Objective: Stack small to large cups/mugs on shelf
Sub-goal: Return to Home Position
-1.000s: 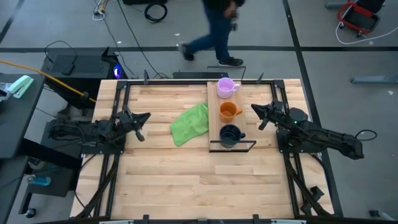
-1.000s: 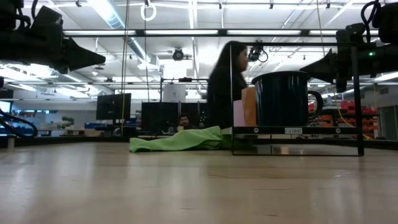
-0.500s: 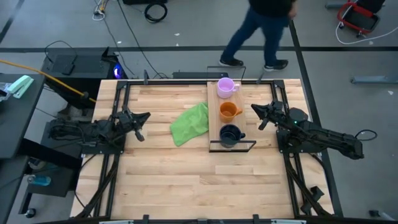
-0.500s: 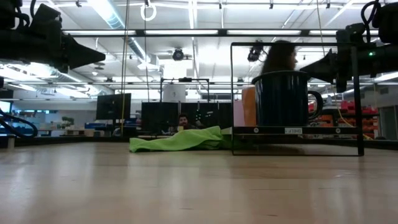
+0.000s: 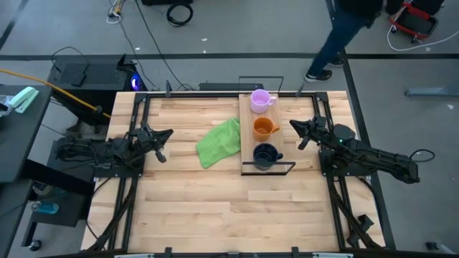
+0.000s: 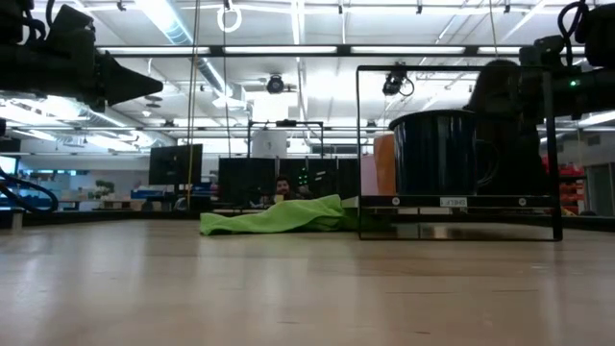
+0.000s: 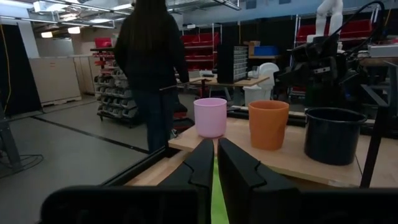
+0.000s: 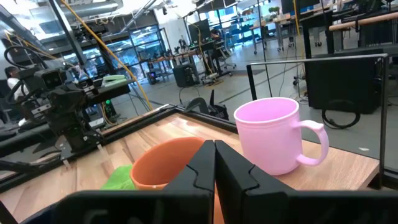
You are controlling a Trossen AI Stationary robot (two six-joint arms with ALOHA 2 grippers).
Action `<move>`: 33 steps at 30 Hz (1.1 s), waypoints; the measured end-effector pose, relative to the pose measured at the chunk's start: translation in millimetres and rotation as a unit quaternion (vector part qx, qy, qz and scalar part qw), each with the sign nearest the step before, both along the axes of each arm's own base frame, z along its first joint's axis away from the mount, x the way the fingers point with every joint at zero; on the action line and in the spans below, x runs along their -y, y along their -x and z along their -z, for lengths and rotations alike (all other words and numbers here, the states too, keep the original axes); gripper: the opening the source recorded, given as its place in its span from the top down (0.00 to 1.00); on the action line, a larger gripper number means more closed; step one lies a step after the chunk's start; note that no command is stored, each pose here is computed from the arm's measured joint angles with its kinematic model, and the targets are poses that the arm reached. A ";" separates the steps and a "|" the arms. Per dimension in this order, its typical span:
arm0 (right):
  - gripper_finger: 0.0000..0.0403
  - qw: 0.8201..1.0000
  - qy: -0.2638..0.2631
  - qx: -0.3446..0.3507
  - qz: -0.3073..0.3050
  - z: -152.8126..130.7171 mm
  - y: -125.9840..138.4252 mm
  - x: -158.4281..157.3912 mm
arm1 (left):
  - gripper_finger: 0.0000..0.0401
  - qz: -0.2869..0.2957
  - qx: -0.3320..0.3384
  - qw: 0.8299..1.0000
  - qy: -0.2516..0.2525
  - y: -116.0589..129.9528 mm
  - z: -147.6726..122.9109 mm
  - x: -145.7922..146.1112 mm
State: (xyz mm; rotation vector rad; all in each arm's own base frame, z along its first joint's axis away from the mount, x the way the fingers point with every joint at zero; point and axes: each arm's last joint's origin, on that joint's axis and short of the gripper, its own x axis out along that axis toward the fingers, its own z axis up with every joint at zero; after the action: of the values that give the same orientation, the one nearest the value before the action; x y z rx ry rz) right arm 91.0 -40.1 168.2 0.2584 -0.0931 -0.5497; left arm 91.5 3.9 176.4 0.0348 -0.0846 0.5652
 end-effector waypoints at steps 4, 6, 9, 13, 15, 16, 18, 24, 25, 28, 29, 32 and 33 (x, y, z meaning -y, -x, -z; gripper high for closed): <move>0.97 1.000 0.000 0.000 0.000 0.0 0.0 0.0 | 0.91 0.000 0.000 1.000 0.000 0.0 0.0 0.0; 0.97 1.000 0.000 0.000 0.000 0.1 0.0 0.0 | 0.91 0.000 0.000 1.000 0.000 0.0 0.0 0.0; 0.97 1.000 0.000 0.000 0.000 0.0 0.0 0.0 | 0.90 0.000 0.000 1.000 0.000 0.0 0.0 0.0; 0.97 1.000 0.000 0.000 0.000 0.0 0.0 0.0 | 0.91 0.000 0.000 1.000 0.000 0.0 0.0 0.0; 0.97 1.000 0.000 0.000 0.000 0.0 0.0 0.0 | 0.92 0.000 0.000 1.000 0.000 0.0 0.0 0.0; 0.97 1.000 0.000 0.000 0.000 0.0 0.0 0.0 | 0.92 0.000 0.000 1.000 0.000 0.0 0.0 0.0; 0.97 1.000 0.000 0.000 0.000 0.0 0.0 0.0 | 0.93 0.000 0.000 1.000 0.000 0.0 0.0 0.0; 0.97 1.000 0.000 0.000 0.000 0.1 0.0 0.0 | 0.92 0.000 0.000 1.000 0.000 0.0 0.0 0.0; 0.97 1.000 0.000 0.000 0.000 0.0 0.0 0.0 | 0.92 0.000 0.000 1.000 0.000 0.0 -0.1 0.0; 0.97 1.000 0.000 0.000 0.000 0.0 0.0 0.0 | 0.91 0.000 0.000 1.000 0.000 0.0 -0.2 0.0; 0.97 1.000 0.000 0.000 0.000 0.1 0.0 0.0 | 0.91 0.000 0.000 1.000 0.000 0.0 -0.2 0.0; 0.97 1.000 0.000 0.000 0.000 0.1 0.0 0.0 | 0.91 0.000 0.000 1.000 0.000 0.0 -0.1 0.0; 0.97 1.000 0.000 0.000 0.000 0.0 0.0 0.0 | 0.91 0.000 0.000 1.000 0.000 0.0 -0.1 0.0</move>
State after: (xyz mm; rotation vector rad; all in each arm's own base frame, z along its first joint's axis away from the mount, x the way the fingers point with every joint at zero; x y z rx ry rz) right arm 91.1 -40.0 168.2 0.2584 -0.0927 -0.5496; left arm 91.5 3.9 176.5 0.0345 -0.0850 0.5656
